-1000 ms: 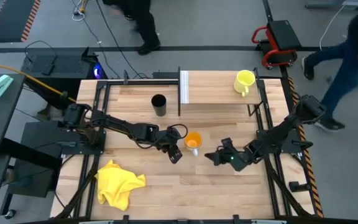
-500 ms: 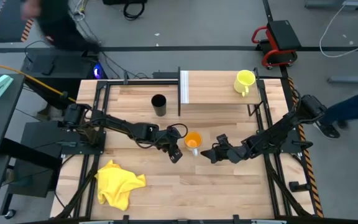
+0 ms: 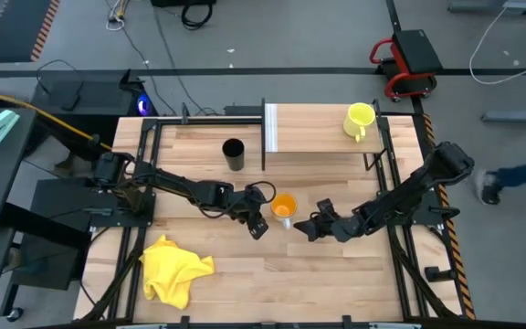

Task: Stack small to large cups/mugs on shelf
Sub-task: Put the orange mug on the shelf

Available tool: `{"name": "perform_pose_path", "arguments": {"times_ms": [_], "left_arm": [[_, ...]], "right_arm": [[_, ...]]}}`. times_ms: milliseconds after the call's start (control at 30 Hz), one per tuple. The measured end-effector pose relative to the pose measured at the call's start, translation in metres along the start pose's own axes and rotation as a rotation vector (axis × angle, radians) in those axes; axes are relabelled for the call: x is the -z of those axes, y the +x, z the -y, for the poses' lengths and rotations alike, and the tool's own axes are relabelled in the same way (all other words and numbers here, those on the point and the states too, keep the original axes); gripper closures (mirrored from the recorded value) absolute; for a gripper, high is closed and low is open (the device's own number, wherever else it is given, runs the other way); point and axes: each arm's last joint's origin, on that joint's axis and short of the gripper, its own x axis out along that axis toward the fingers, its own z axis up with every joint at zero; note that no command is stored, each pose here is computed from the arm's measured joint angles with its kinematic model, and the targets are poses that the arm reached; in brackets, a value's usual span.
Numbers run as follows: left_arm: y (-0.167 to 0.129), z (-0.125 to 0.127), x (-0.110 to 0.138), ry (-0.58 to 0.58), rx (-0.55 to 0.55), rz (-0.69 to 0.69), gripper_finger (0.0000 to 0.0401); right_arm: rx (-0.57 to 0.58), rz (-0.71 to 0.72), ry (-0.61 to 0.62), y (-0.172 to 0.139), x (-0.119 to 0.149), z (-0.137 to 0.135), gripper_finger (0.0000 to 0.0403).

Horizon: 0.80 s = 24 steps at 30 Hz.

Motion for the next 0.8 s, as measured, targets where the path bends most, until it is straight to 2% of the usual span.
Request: {"name": "perform_pose_path", "arguments": {"times_ms": [233, 533, 800], "left_arm": [[0.0001, 0.0000, -0.0002, -0.002, 0.001, 0.001, 0.0379], [0.0001, 0.0000, -0.0002, -0.001, 0.001, 0.001, 0.0385], [0.0001, -0.0001, -0.0001, 0.001, 0.000, 0.001, 0.0381]], "right_arm": [[-0.062, 0.009, 0.019, 0.0057, 0.0035, -0.0027, 0.0325], [-0.048, 0.009, -0.005, 0.0050, 0.0029, -0.0028, 0.0325], [-0.052, -0.012, 0.034, 0.0046, 0.0032, -0.0032, 0.0325]]}}
